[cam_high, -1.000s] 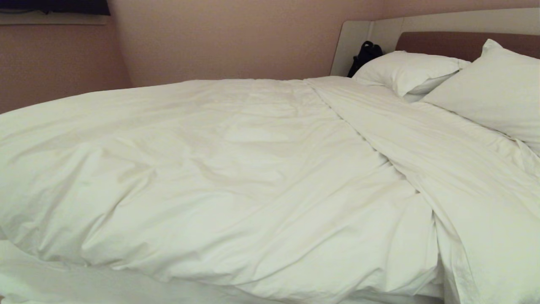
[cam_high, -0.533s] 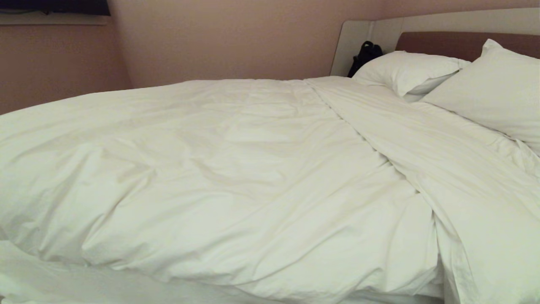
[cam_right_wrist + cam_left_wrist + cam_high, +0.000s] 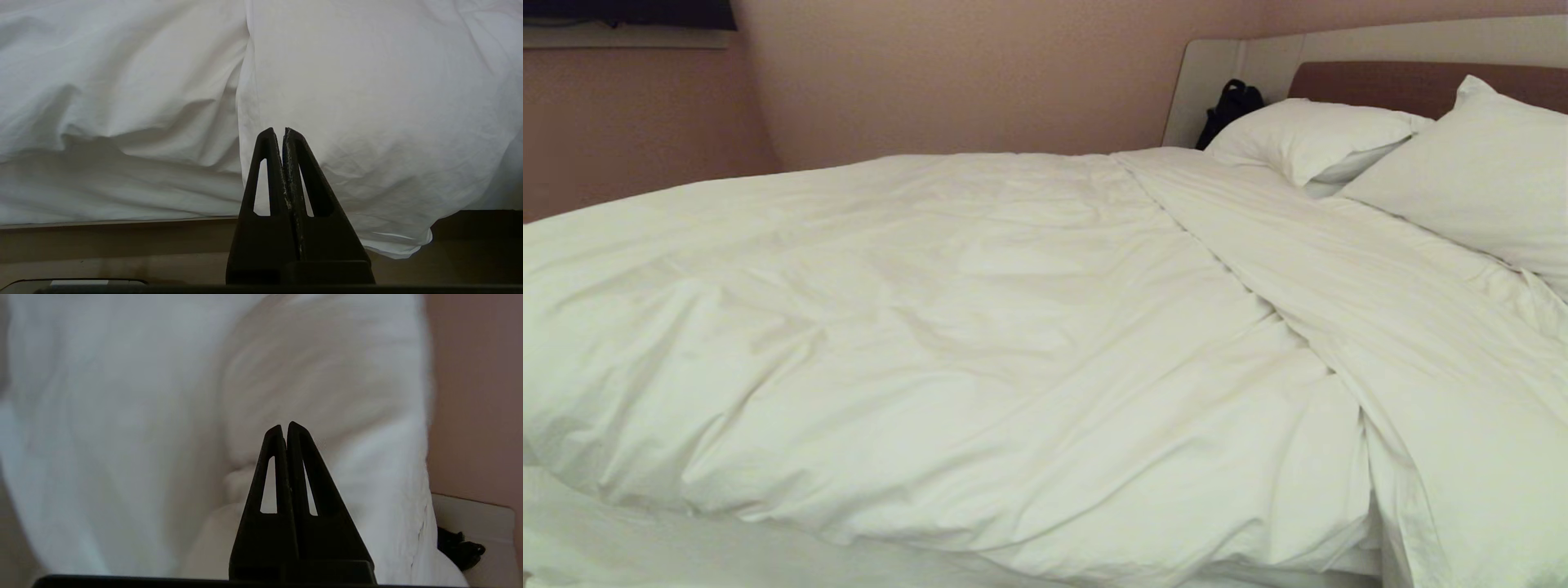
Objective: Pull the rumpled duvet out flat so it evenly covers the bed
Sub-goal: Flatten the corners of the folded blanket
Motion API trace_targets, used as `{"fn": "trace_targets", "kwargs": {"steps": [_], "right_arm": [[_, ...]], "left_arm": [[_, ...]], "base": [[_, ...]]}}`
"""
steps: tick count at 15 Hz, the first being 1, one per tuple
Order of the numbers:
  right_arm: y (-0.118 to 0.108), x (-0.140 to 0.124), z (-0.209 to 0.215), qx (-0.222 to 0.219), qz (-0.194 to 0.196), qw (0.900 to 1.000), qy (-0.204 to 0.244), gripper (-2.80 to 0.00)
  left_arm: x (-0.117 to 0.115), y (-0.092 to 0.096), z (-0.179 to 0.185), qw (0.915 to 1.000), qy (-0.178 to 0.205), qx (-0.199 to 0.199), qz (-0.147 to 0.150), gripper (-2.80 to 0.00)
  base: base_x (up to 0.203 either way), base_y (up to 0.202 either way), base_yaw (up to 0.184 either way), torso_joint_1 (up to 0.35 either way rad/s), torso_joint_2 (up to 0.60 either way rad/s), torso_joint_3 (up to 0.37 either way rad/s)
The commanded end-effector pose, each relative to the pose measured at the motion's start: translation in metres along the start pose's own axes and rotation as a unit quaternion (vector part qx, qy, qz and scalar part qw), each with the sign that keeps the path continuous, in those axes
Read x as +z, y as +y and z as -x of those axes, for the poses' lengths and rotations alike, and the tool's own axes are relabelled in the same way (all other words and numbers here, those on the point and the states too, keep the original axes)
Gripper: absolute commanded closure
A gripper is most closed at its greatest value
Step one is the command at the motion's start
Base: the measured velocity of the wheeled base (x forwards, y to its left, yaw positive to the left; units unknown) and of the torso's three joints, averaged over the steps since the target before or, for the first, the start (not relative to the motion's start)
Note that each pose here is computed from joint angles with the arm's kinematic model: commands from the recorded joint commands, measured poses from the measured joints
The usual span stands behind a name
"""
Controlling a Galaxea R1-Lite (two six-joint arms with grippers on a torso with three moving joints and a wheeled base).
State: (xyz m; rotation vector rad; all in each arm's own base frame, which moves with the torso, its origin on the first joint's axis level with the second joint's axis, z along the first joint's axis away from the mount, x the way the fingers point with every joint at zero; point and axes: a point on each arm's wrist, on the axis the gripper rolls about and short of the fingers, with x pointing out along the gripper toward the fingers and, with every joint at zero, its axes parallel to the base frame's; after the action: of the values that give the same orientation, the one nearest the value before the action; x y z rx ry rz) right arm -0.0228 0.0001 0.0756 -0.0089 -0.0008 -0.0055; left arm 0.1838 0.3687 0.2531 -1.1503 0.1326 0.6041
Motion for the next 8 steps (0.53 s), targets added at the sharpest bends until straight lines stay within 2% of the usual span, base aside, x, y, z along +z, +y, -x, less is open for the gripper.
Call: {"fn": "trace_targets", "kwargs": {"steps": [1, 2, 3, 5, 6, 7, 8], "right_arm": [[0.0, 0.0, 0.0, 0.0, 0.0, 1.0, 0.0, 0.0], [0.0, 0.0, 0.0, 0.0, 0.0, 1.0, 0.0, 0.0], [0.0, 0.0, 0.0, 0.0, 0.0, 1.0, 0.0, 0.0], [0.0, 0.0, 0.0, 0.0, 0.0, 1.0, 0.0, 0.0], [0.0, 0.0, 0.0, 0.0, 0.0, 1.0, 0.0, 0.0], [0.0, 0.0, 0.0, 0.0, 0.0, 1.0, 0.0, 0.0], [0.0, 0.0, 0.0, 0.0, 0.0, 1.0, 0.0, 0.0]], "left_arm": [[-0.005, 0.054, -0.038, 0.9943, 0.057, 0.059, 0.067, 0.0], [-0.009, 0.068, -0.048, 0.9914, 0.073, 0.074, 0.079, 0.0], [-0.014, 0.076, -0.057, 0.99, 0.088, 0.083, 0.073, 0.0], [-0.021, 0.08, -0.065, 0.9904, 0.108, 0.083, 0.022, 0.0], [-0.025, 0.083, -0.067, 0.9891, 0.119, 0.078, -0.037, 0.0], [-0.029, 0.085, -0.068, 0.983, 0.131, 0.068, -0.11, 0.0], [-0.031, 0.087, -0.069, 0.9743, 0.14, 0.051, -0.169, 0.0]], "base": [[0.0, 0.0, 0.0, 0.0, 0.0, 0.0], [0.0, 0.0, 0.0, 0.0, 0.0, 0.0], [0.0, 0.0, 0.0, 0.0, 0.0, 0.0], [0.0, 0.0, 0.0, 0.0, 0.0, 0.0], [0.0, 0.0, 0.0, 0.0, 0.0, 0.0], [0.0, 0.0, 0.0, 0.0, 0.0, 0.0], [0.0, 0.0, 0.0, 0.0, 0.0, 0.0]]}}
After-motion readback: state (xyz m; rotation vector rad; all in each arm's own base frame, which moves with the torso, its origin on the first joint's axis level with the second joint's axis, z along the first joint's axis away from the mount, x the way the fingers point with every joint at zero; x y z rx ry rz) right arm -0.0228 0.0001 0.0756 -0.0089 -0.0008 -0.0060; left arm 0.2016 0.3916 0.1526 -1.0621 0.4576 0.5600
